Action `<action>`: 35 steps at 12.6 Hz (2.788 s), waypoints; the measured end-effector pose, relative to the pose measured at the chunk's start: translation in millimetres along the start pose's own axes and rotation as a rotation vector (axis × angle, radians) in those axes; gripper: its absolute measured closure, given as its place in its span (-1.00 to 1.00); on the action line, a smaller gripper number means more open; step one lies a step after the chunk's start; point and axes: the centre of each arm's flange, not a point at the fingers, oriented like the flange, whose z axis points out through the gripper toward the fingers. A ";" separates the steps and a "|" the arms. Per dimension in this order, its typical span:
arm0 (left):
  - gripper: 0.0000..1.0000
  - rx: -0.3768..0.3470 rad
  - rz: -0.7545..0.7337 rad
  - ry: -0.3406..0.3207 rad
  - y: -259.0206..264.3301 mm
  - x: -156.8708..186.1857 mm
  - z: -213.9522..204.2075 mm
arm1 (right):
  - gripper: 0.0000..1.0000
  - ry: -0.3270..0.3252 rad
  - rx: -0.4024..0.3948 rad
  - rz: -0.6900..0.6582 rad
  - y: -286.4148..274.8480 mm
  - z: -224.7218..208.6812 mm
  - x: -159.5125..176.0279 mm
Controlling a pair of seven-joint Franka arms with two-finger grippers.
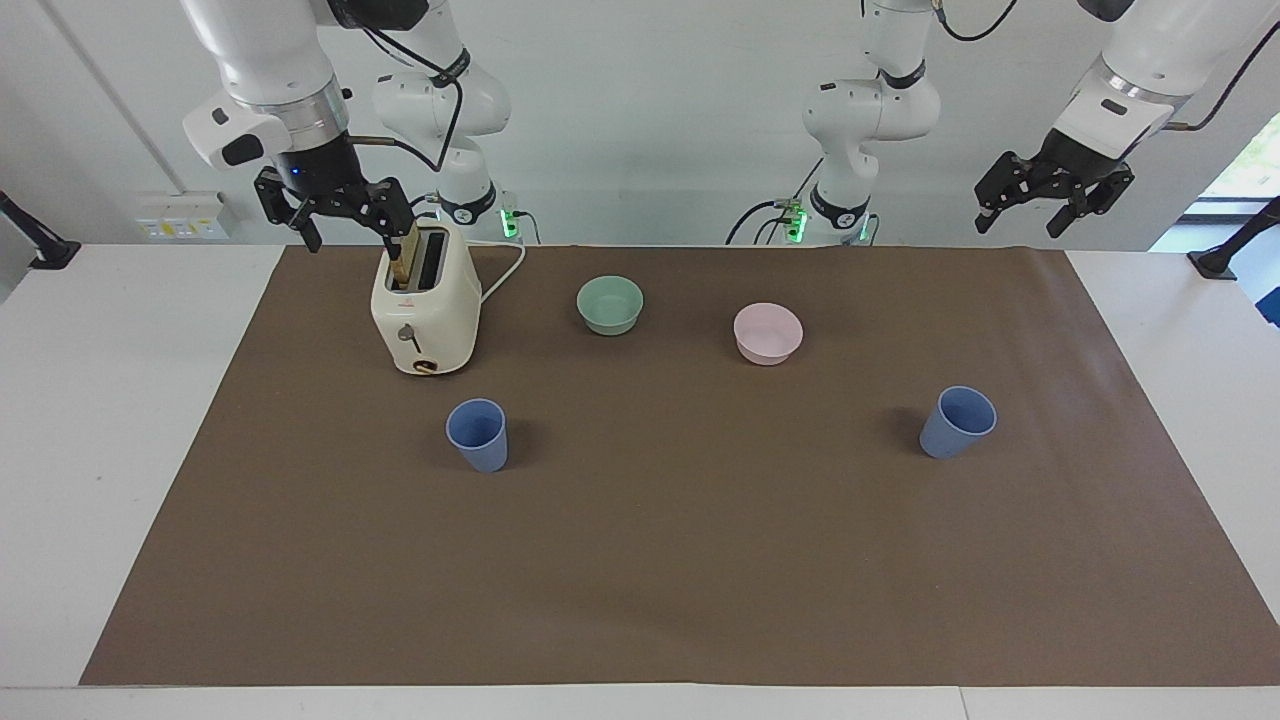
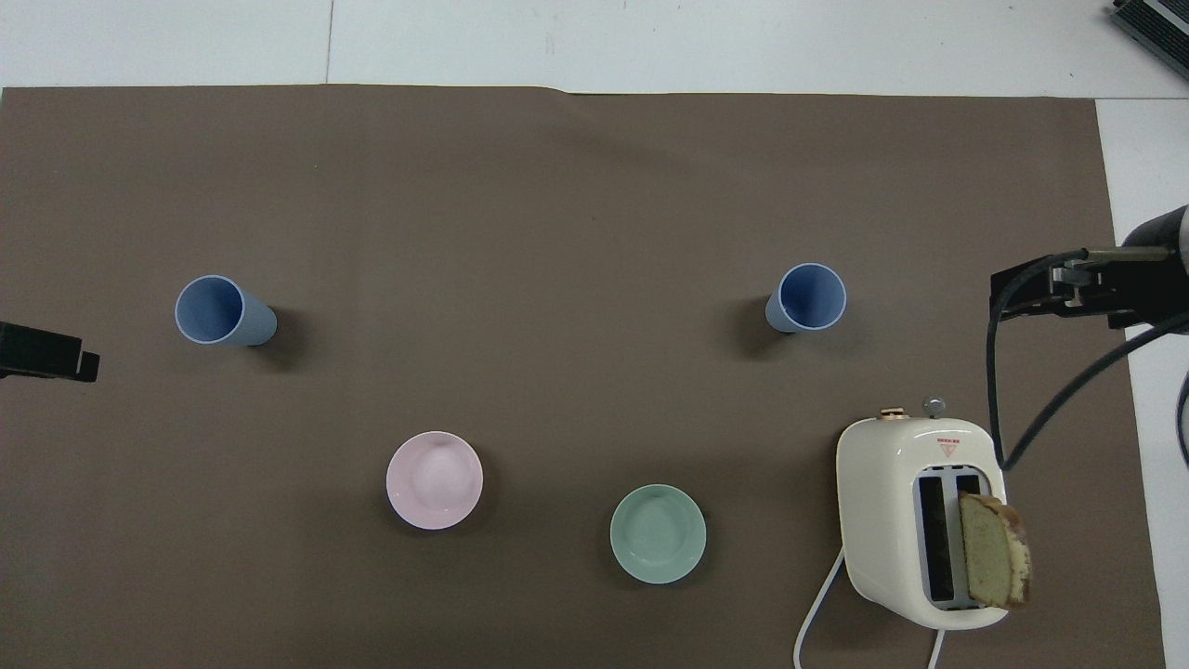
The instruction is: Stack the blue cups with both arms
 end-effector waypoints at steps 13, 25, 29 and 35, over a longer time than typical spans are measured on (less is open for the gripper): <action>-1.00 0.000 0.000 -0.002 -0.2 -1.8 0.7 | -1.00 0.000 0.000 0.002 1.2 0.0 0.2; -1.00 0.000 -0.001 -0.002 -0.3 -1.9 0.8 | -1.00 0.000 0.000 0.006 3.0 0.1 0.5; -1.00 0.000 -0.001 -0.002 -0.3 -1.9 0.8 | -1.00 0.000 0.000 0.006 3.1 0.2 0.5; -1.00 0.002 -0.024 0.035 -12.4 1.0 -3.0 | -1.00 0.000 0.000 0.006 3.1 0.2 0.5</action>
